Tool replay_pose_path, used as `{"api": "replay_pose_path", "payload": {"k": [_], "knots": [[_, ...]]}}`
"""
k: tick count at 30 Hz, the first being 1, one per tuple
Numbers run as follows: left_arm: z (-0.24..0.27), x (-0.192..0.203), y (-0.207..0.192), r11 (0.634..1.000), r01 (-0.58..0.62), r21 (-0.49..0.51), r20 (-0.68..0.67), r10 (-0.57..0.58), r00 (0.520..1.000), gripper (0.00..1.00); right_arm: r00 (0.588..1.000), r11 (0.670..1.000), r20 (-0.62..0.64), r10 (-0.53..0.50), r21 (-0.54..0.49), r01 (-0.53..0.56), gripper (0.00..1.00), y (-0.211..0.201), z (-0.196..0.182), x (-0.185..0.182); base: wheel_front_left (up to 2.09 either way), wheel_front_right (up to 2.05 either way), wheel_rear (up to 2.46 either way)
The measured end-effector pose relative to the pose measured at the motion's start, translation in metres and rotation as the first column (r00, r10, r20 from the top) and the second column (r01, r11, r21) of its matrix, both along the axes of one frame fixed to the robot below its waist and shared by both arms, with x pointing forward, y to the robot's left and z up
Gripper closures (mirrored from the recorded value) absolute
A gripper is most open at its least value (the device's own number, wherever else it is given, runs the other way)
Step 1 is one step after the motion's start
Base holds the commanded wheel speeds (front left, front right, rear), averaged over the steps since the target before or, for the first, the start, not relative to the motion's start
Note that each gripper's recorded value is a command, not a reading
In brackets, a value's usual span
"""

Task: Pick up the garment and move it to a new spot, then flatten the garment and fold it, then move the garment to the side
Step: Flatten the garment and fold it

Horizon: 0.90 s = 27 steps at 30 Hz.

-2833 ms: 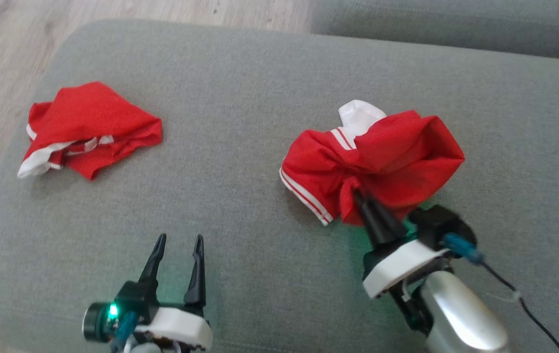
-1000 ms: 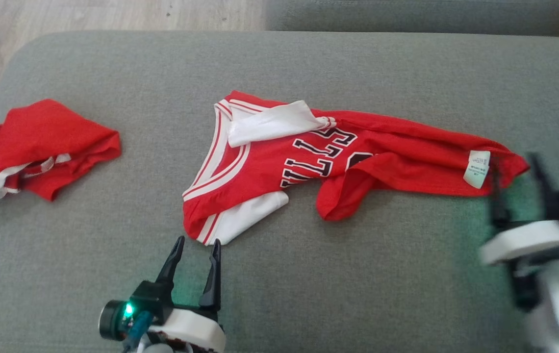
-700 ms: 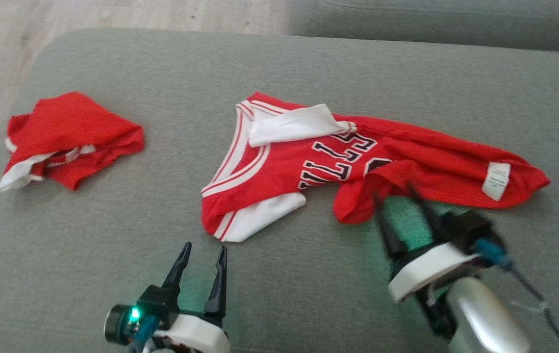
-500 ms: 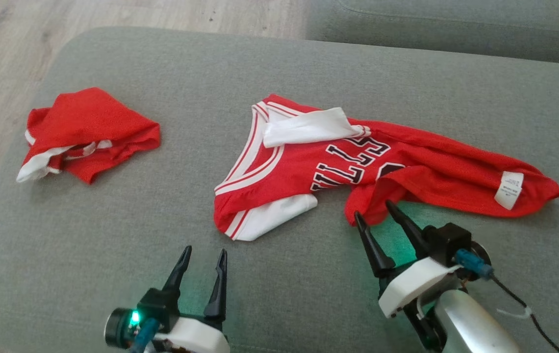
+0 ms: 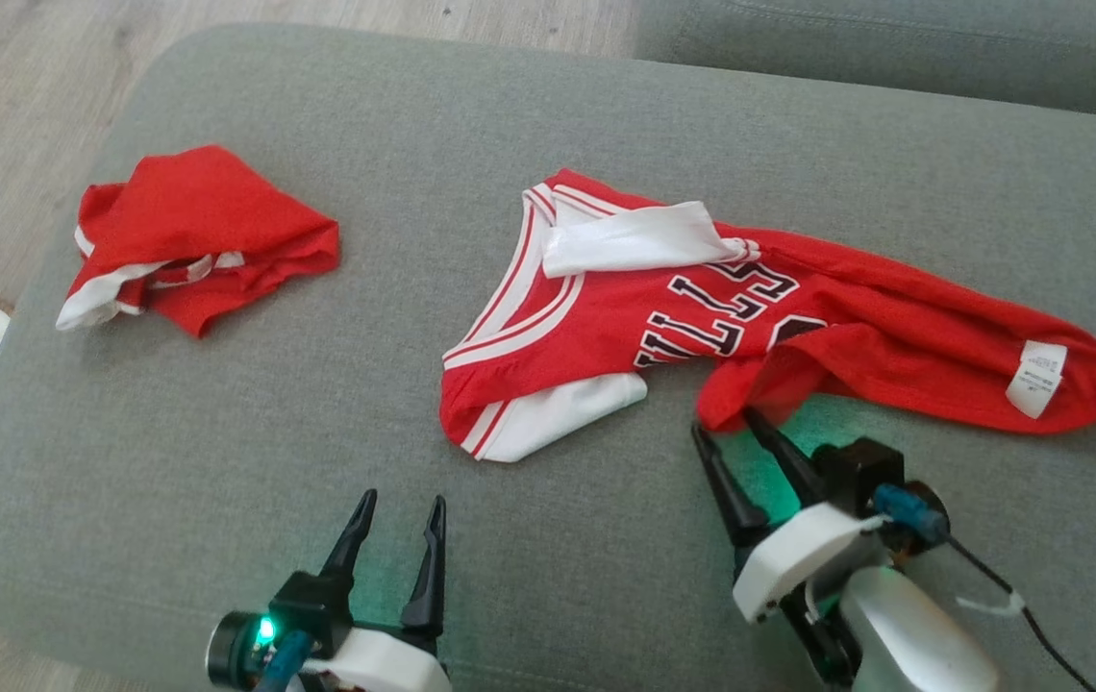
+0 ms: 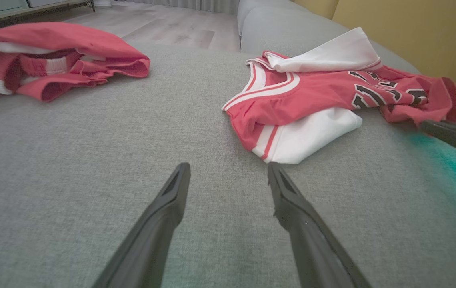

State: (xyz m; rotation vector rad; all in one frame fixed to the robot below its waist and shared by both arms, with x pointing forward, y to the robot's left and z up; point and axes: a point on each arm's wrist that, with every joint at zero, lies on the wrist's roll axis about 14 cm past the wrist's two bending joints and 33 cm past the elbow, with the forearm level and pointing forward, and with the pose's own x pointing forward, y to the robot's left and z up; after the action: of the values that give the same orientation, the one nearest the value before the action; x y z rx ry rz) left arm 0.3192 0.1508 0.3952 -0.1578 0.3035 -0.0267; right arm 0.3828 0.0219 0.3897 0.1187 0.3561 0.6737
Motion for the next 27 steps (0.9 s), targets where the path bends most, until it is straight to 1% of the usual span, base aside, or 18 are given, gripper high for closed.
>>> {"api": "replay_pose_path", "payload": {"k": [1, 2, 3, 4, 5, 10, 11, 14, 17, 19, 22, 24, 27], "knots": [[0.000, 0.000, 0.000, 1.000, -0.002, 0.000, -0.002, 0.002, 1.000, 0.00, 1.000, 1.000, 0.005, 0.001, 0.003, -0.001, 0.51, 0.001, 0.002, 0.003, 0.00, 0.00, 0.00], [-0.001, 0.000, 0.001, 1.000, -0.003, 0.001, -0.004, 0.003, 1.000, 0.00, 1.000, 1.000, 0.011, 0.000, 0.007, 0.000, 0.65, 0.002, 0.004, 0.005, 0.00, 0.00, 0.00], [-0.002, 0.000, 0.001, 1.000, -0.006, 0.003, -0.006, 0.006, 1.000, 0.00, 1.000, 1.000, 0.016, -0.003, 0.012, 0.003, 0.65, 0.002, 0.006, 0.007, 0.00, 0.00, 0.00], [-0.002, 0.000, 0.002, 1.000, -0.008, 0.004, -0.007, 0.008, 1.000, 0.00, 1.000, 1.000, 0.018, -0.011, 0.019, 0.010, 0.94, 0.002, 0.007, 0.009, 0.00, 0.00, 0.00], [-0.002, 0.000, 0.001, 1.000, -0.007, 0.004, -0.007, 0.007, 1.000, 0.00, 1.000, 0.999, 0.021, -0.021, 0.029, 0.020, 1.00, 0.000, 0.010, 0.011, 0.00, 0.00, 0.00], [0.000, 0.004, -0.005, 1.000, 0.014, 0.001, 0.002, -0.014, 1.000, 0.00, 0.995, 0.994, 0.060, -0.085, 0.074, 0.080, 1.00, -0.012, 0.028, 0.020, 0.00, 0.00, 0.00], [0.000, 0.004, -0.005, 1.000, 0.014, 0.001, 0.002, -0.014, 1.000, 0.00, 0.995, 0.994, 0.060, -0.085, 0.074, 0.080, 1.00, -0.012, 0.028, 0.020, 0.00, 0.00, 0.00], [0.003, 0.008, -0.012, 0.999, 0.038, -0.003, 0.013, -0.038, 0.999, 0.00, 0.980, 0.981, 0.095, -0.173, 0.108, 0.163, 1.00, -0.037, 0.043, 0.028, 0.00, 0.00, 0.00], [0.006, 0.014, -0.021, 0.998, 0.070, -0.007, 0.028, -0.069, 0.997, 0.00, 0.952, 0.959, 0.133, -0.277, 0.099, 0.265, 1.00, -0.082, 0.051, 0.030, 0.00, 0.00, 0.00], [0.009, 0.018, -0.027, 0.996, 0.091, -0.010, 0.038, -0.090, 0.995, 0.00, 0.926, 0.940, 0.161, -0.342, 0.047, 0.339, 1.00, -0.126, 0.050, 0.026, 0.00, 0.00, 0.00], [0.011, 0.022, -0.039, 0.992, 0.127, -0.014, 0.046, -0.127, 0.991, 0.00, 0.883, 0.896, 0.188, -0.431, -0.029, 0.443, 1.00, -0.186, 0.046, 0.014, 0.00, 0.00, 0.00], [0.011, 0.024, -0.047, 0.988, 0.154, -0.016, 0.048, -0.153, 0.987, 0.00, 0.858, 0.870, 0.201, -0.472, -0.053, 0.491, 1.00, -0.211, 0.046, 0.005, 0.00, 0.00, 0.00], [0.011, 0.027, -0.057, 0.982, 0.186, -0.019, 0.049, -0.185, 0.982, 0.00, 0.833, 0.846, 0.243, -0.496, -0.082, 0.527, 1.00, -0.233, 0.054, 0.001, 0.00, 0.00, 0.00]]}}
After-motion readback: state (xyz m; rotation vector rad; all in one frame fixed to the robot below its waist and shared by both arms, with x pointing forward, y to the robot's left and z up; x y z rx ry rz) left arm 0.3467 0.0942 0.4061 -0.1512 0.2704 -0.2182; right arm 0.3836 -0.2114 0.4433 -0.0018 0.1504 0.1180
